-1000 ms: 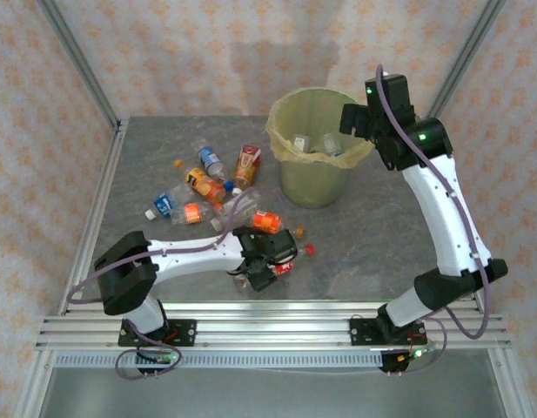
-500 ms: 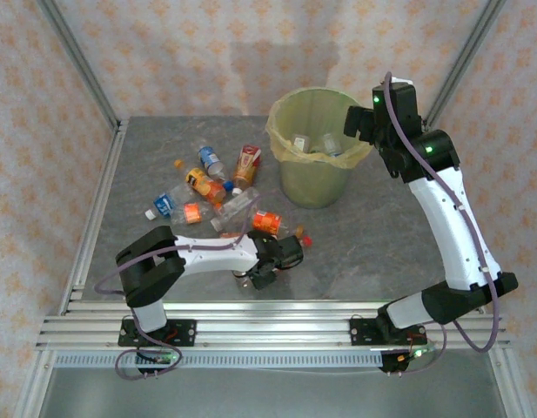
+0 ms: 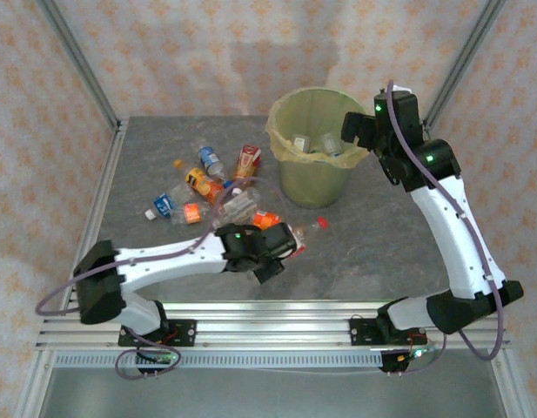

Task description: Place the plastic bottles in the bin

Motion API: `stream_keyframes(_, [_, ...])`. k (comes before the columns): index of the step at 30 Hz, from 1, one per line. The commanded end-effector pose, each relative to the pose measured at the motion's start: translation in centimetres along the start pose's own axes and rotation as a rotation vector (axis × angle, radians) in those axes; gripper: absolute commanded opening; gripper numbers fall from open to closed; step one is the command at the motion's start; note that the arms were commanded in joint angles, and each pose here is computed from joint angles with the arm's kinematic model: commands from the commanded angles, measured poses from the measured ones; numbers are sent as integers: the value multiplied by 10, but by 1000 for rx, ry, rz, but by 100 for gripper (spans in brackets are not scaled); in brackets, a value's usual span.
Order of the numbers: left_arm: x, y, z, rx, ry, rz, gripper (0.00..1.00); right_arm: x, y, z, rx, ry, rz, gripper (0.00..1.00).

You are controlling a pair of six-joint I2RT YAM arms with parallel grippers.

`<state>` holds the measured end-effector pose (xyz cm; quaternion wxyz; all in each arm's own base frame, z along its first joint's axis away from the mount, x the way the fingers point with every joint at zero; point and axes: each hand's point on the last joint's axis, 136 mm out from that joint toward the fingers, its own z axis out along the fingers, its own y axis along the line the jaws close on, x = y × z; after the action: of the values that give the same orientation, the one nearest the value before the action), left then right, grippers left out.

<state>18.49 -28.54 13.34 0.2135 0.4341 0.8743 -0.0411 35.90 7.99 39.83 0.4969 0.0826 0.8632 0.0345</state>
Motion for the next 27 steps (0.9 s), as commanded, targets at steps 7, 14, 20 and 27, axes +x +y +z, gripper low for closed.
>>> stream_keyframes(7, [-73,29,-100,-36,-384,-105,32,-2,54,-42,-411,-34,112,99])
stream_keyframes(14, [-114,59,-142,-3,-577,-249,32,-2,92,-80,-717,-49,137,99])
stream_keyframes(20, [-139,63,-157,10,-671,-245,32,6,120,-87,-859,-20,114,99])
stream_keyframes(27, [-155,65,-163,27,-711,-241,32,13,149,-85,-928,1,60,95])
